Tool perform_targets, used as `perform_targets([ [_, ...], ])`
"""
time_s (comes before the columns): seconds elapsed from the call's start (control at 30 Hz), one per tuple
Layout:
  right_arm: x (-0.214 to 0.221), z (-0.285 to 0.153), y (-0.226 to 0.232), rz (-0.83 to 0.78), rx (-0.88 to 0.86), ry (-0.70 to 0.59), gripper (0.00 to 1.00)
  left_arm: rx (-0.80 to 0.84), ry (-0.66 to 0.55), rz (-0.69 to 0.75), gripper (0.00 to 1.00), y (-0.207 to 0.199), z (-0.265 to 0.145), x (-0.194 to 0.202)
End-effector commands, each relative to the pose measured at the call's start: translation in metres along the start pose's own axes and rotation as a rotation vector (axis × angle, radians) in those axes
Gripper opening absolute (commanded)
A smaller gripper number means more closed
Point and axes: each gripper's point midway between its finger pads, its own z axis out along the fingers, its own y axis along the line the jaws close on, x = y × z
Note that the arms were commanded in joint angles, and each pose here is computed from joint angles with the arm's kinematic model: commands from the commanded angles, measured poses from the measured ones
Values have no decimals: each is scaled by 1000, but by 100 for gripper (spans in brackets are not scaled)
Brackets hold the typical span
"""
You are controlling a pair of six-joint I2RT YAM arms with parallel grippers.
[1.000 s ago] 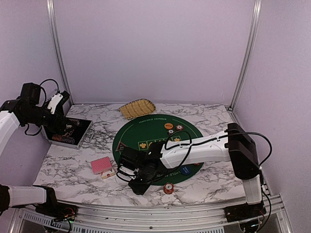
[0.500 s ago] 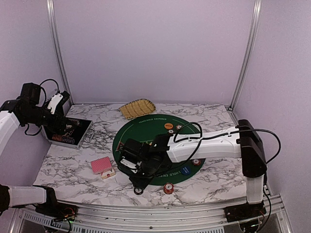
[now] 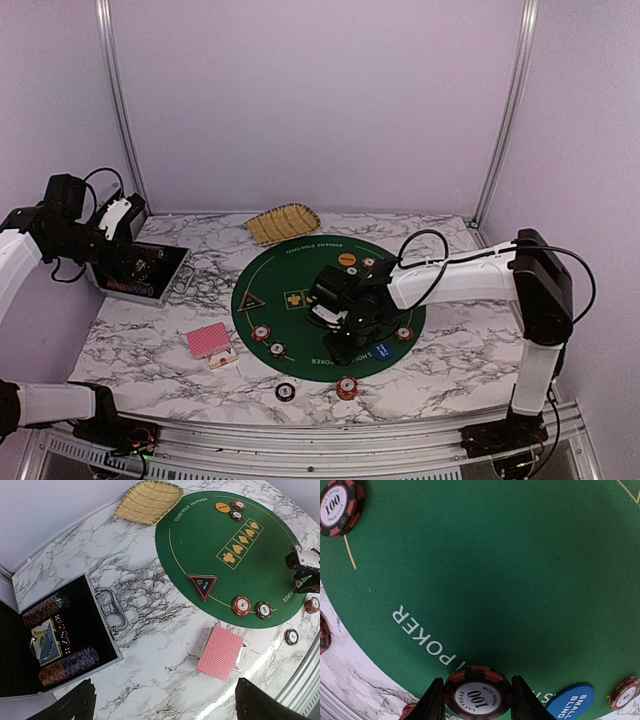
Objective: Distribute texas hold em gaming equipment
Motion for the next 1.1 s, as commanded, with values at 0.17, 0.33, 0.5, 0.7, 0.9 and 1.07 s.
perform_targets([
  [0.17,2,-2,-23,55,10,-43,17,25,36,2,99,-5,2,10],
  [0.33,6,1,-30,66,19,-38,17,41,46,0,99,-7,4,11],
  [0.5,7,3,-34,72,22,-37,18,60,64,3,99,-9,8,16],
  [0.7,11,8,-36,74,30,-22,35,79,106,20,99,-14,15,27],
  [0.9,8,5,-35,81,31,-29,57,119,184,82,99,-30,31,41],
  [1.07,-2,-4,-34,86,31,-46,61,164,276,147,99,-47,49,59],
])
